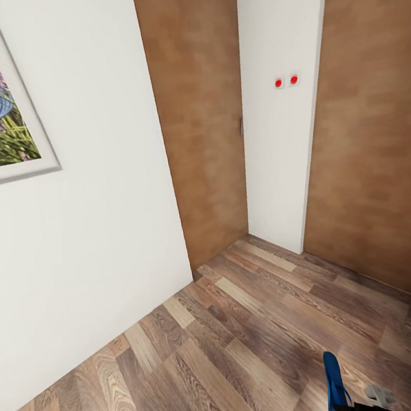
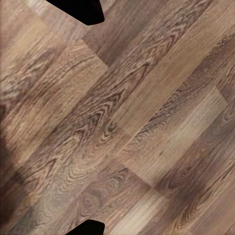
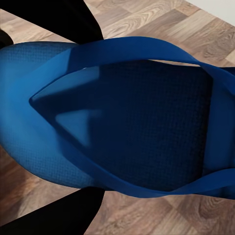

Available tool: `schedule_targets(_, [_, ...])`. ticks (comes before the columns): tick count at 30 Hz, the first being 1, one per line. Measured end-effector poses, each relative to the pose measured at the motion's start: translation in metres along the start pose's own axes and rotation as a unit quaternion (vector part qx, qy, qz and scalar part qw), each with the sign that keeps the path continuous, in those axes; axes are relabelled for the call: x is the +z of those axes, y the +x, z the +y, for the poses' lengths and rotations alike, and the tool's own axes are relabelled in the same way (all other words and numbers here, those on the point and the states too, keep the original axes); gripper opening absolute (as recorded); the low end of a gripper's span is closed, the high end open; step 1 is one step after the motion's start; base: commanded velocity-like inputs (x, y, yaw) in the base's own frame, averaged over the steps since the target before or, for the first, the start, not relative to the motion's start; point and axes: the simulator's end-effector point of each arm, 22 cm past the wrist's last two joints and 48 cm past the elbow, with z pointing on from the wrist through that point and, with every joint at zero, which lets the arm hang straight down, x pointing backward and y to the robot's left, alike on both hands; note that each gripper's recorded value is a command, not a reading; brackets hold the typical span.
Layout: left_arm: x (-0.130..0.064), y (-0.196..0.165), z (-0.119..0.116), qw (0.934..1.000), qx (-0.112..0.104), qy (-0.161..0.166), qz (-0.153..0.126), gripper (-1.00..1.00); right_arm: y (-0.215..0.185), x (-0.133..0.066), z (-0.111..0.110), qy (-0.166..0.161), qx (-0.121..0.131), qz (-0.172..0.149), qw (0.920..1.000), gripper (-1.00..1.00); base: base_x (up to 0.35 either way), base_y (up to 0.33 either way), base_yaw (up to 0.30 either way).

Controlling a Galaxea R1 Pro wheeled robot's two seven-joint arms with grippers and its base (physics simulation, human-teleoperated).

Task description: In the bedroom, move the book from the bed onto either nightstand, and place the two sandals side by side next to the bed.

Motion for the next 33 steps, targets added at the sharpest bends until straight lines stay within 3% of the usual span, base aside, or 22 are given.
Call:
schedule_targets(28, [0.002, 0.016, 0.002, 0.9998, -0.006, -0.001, 0.016, 1.0, 0.013, 0.004, -0.007, 0.006, 0.007, 0.014, 0.9999, -1.0, 0.0, 0.0, -0.01])
schedule_targets(33, [0.002, 0.016, 0.001, 0.9998, -0.006, 0.0, 0.017, 1.0, 0.013, 0.004, -0.007, 0.006, 0.007, 0.014, 0.9999, -1.0, 0.186, 0.0, -0.001])
